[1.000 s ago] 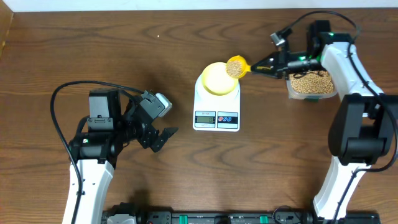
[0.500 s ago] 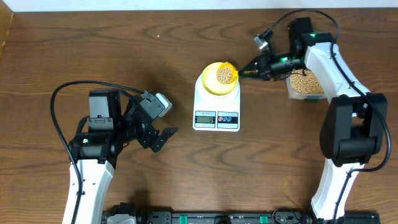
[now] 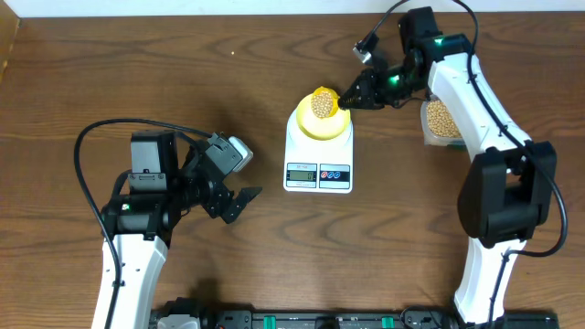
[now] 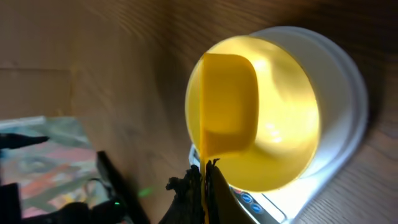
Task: Scoop item into bowl and weigh 50g on scale
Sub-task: 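Carry the scoop left over the yellow bowl and tip soybeans in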
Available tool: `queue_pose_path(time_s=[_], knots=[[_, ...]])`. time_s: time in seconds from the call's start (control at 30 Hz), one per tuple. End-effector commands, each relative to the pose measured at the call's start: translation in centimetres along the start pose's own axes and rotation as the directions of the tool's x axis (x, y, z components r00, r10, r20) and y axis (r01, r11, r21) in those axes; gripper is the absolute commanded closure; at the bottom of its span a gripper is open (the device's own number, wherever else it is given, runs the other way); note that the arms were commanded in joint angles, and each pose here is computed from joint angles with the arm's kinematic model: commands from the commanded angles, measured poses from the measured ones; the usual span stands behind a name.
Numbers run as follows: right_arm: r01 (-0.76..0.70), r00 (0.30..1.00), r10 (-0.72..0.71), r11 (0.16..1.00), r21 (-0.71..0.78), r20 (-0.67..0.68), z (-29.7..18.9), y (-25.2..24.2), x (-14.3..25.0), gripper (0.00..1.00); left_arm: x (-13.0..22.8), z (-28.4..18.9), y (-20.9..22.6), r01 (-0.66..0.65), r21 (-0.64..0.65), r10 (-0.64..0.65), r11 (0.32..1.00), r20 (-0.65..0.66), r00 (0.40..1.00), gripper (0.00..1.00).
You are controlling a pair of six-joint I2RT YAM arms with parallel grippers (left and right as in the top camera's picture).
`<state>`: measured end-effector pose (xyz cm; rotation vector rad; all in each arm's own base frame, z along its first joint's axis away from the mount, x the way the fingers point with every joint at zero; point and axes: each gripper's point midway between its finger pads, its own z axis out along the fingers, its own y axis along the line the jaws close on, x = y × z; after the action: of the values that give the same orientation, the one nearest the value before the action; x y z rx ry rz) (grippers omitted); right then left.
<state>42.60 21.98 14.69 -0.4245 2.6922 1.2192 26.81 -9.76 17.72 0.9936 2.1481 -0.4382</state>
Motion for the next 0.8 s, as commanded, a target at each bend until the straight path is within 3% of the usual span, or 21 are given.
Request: queue_pose_path(time_s=[0.0, 0.3, 0.77], knots=[[0.057, 0.998, -0.061, 0.99, 0.128, 0.031, -1.4, 0.7, -1.2, 0.99, 0.3, 0.1, 0.1, 0.003, 0.0, -0.003, 1.0, -0.01, 1.0, 0.03], [0.13, 0.991, -0.134, 0.92, 0.369, -0.013, -2.5, 0.5, -1.4, 0.99, 0.3, 0.1, 0.1, 0.004, 0.0, -0.004, 1.0, -0.01, 1.0, 0.02], [0.251, 0.968, -0.239, 0.868, 0.427, -0.083, -1.7, 2.0, -0.8, 0.99, 0.3, 0.1, 0.1, 0.003, 0.0, -0.003, 1.0, -0.01, 1.0, 0.02]])
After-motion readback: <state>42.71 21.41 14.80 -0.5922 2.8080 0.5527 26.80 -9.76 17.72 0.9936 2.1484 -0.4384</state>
